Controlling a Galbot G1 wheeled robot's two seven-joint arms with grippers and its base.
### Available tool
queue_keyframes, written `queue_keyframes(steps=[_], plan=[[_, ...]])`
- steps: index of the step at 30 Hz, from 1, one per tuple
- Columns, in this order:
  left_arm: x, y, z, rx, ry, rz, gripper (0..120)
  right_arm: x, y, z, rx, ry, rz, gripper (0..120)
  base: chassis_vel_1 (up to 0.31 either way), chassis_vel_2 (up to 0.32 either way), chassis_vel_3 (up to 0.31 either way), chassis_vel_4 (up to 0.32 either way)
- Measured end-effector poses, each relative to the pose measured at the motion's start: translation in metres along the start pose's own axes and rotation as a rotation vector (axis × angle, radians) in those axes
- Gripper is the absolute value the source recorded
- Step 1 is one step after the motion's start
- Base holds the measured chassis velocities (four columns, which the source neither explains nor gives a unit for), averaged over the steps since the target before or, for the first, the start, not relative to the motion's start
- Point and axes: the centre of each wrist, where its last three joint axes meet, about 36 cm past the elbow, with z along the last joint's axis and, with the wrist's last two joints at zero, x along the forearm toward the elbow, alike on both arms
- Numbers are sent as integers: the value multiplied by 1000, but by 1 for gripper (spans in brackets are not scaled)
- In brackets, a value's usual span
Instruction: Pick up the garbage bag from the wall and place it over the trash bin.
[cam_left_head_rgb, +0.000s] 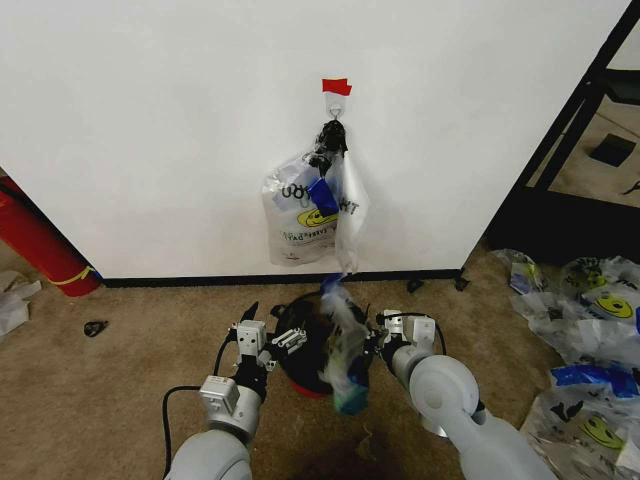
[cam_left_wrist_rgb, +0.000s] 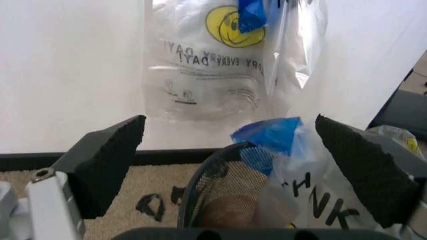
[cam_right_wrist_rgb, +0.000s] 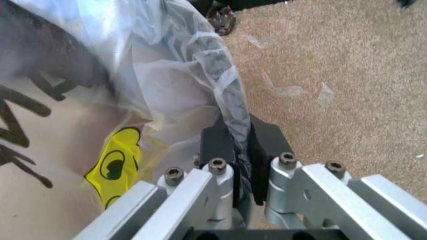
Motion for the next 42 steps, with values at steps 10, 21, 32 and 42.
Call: queue_keyframes(steps=[10, 21, 32, 42], plan=[[1, -1, -18, 43, 12, 18, 100, 15, -2, 4, -53, -68, -19, 1, 0, 0, 0, 0], [16, -2, -76, 111, 100, 151, 100, 54, -4, 33, -85, -221, -30, 1, 0, 0, 0, 0], [-12, -1, -152, 128, 271, 310, 96, 61, -2, 60, -44, -339, 39, 1, 0, 0, 0, 0], [-69, -25, -157, -7, 395, 367, 94, 64, -9, 64, -15, -369, 82, 1, 0, 0, 0, 0]])
